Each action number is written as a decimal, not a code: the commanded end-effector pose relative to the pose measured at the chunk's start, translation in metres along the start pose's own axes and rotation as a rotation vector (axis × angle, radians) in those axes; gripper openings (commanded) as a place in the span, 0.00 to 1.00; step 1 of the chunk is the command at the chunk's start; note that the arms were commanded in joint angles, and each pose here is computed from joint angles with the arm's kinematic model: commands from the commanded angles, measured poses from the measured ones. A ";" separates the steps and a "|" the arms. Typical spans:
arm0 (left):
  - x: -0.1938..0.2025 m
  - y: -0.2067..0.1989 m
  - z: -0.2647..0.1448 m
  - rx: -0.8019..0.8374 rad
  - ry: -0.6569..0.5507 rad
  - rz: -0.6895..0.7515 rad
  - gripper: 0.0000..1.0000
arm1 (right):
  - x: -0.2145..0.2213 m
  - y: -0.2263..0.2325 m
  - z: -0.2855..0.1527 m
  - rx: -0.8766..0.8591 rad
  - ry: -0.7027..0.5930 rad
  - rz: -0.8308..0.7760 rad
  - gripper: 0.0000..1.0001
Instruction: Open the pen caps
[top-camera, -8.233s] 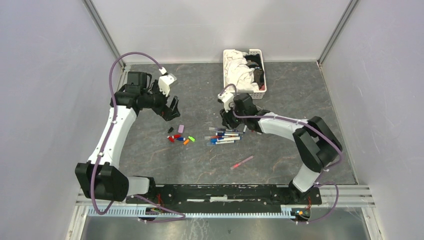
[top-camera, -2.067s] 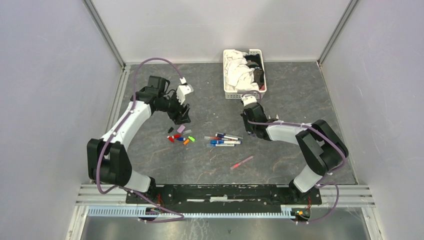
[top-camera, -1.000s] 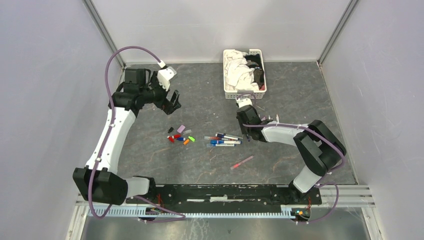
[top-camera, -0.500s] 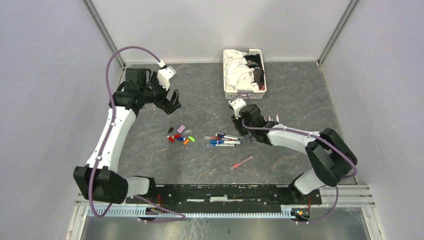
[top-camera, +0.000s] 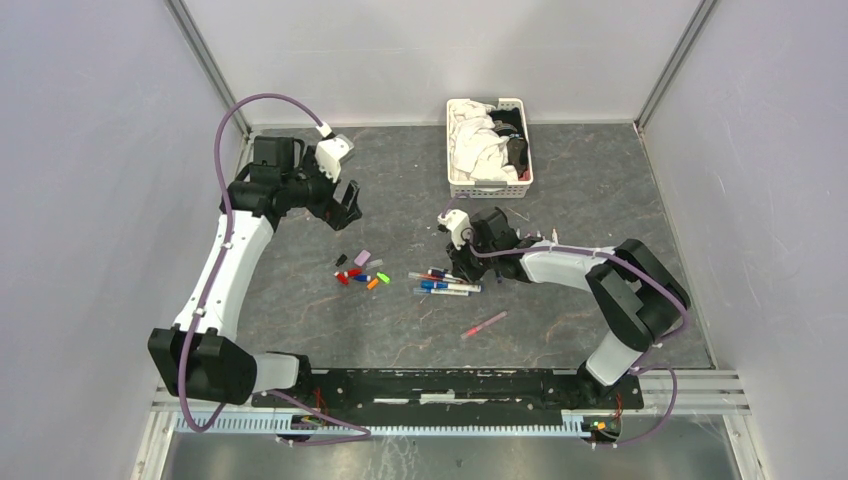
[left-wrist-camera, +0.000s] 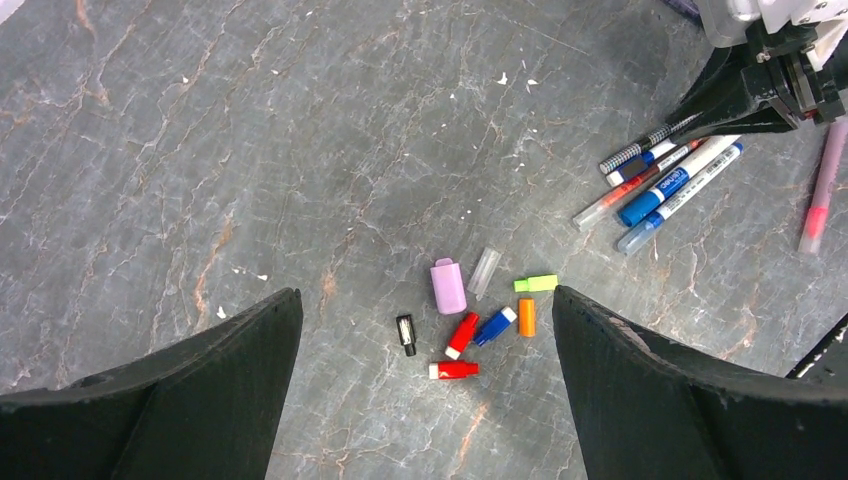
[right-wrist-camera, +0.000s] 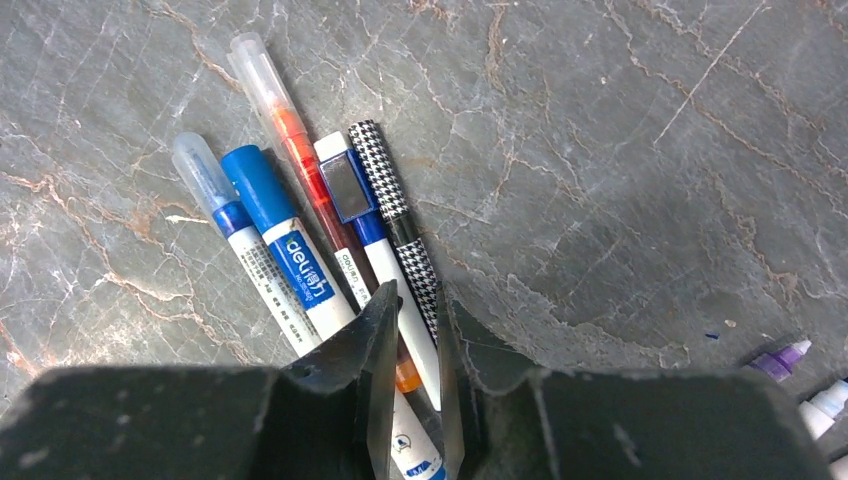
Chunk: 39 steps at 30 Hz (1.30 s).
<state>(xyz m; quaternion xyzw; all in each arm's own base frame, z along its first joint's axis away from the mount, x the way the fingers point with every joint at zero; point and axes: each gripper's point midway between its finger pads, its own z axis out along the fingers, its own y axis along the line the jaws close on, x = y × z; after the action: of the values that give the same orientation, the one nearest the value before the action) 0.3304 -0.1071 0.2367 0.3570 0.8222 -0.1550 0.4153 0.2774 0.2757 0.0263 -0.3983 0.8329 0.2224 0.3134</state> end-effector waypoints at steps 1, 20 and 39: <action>-0.005 0.000 -0.002 0.008 -0.010 -0.011 1.00 | 0.003 0.004 0.005 -0.033 0.020 -0.017 0.24; -0.001 -0.014 0.003 0.096 0.000 -0.034 1.00 | -0.006 -0.019 0.005 0.098 0.018 -0.030 0.18; 0.004 -0.025 0.007 0.167 0.015 -0.044 1.00 | 0.017 -0.022 0.011 0.139 0.093 -0.093 0.07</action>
<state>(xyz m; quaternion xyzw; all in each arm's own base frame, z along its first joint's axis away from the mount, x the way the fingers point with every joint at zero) 0.3156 -0.1190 0.2213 0.3615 0.8290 -0.2064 0.3735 0.2914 0.2686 0.0172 -0.4176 0.8353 0.1529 0.3232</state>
